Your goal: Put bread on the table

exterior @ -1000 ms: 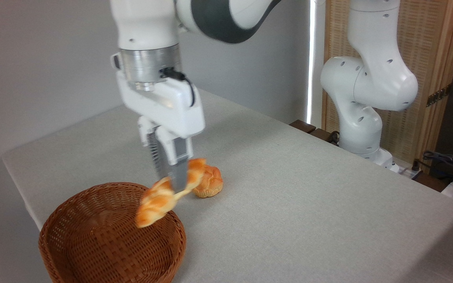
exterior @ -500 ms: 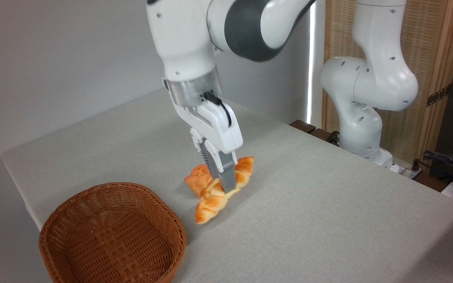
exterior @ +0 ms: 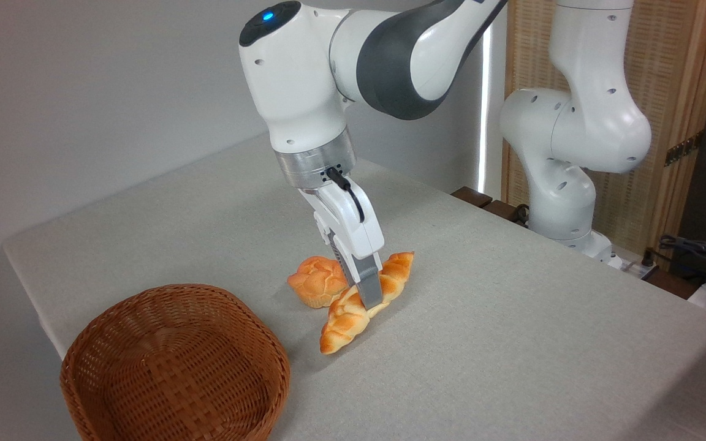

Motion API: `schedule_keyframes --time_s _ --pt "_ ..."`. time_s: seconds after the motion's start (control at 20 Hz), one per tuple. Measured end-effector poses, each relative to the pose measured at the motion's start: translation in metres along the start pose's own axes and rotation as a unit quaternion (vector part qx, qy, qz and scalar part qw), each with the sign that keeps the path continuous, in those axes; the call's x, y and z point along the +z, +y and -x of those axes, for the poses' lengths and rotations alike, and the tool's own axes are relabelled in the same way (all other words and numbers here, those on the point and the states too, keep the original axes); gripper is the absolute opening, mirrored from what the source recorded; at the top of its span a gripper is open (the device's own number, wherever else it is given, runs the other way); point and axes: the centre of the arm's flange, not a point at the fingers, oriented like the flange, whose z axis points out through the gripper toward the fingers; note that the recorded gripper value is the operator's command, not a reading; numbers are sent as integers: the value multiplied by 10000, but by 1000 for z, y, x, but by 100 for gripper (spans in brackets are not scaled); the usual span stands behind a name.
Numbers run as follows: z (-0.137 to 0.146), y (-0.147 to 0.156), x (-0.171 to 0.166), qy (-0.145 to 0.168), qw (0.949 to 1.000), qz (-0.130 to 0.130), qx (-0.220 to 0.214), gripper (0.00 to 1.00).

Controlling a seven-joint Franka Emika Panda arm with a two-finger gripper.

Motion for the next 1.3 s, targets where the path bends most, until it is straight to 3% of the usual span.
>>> schedule_keyframes --time_s 0.85,1.05,1.3 --pt "-1 -1 -8 48 10000 -67 -6 100" --pt "-3 -3 -57 348 9985 -169 -388 100" --pt "-2 -1 -142 864 9889 -511 -1100 100"
